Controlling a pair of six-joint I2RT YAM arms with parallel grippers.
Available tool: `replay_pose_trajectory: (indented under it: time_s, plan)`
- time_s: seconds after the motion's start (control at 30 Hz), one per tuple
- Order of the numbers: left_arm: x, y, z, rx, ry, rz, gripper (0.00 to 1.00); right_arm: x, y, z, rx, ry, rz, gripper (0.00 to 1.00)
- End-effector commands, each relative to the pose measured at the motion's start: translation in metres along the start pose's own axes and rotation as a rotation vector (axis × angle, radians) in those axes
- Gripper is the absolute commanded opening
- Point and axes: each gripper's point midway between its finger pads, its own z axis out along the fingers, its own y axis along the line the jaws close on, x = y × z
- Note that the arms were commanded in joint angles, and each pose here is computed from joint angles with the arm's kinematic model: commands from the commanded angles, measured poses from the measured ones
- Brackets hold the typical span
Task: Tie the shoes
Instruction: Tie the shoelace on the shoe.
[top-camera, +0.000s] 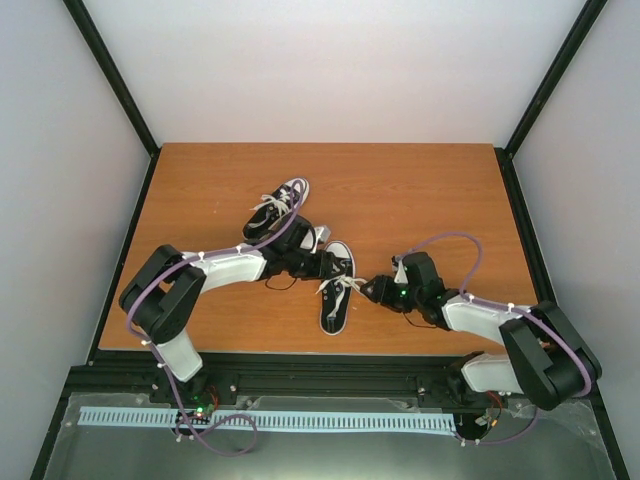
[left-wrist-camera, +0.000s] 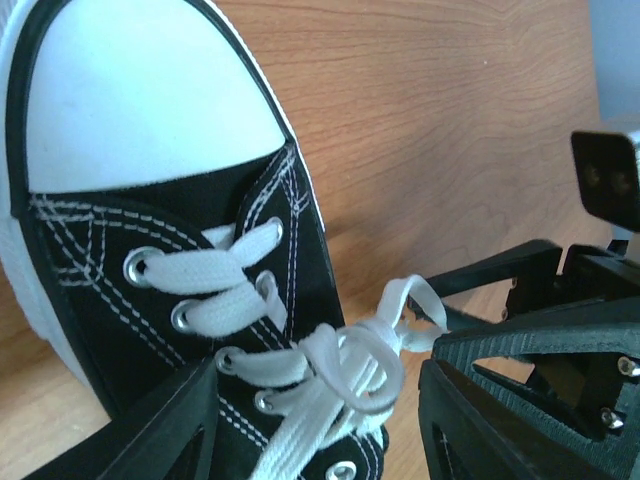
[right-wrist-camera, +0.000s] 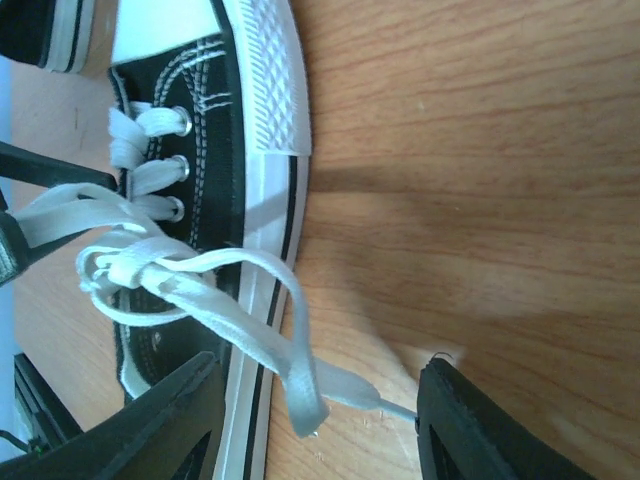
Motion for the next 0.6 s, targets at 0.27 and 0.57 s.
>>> replay_pose_trajectory:
  time_s: [0.27, 0.57]
  plan:
    - [-0.017, -0.010, 0.006, 0.036, -0.019, 0.001, 0.35, -0.012, 0.015, 0.008, -0.052, -0.003, -0.030, 0.30]
    - [-0.020, -0.002, -0.002, -0.010, -0.063, -0.002, 0.01, -0.028, 0.027, 0.004, -0.038, -0.031, -0.081, 0.03]
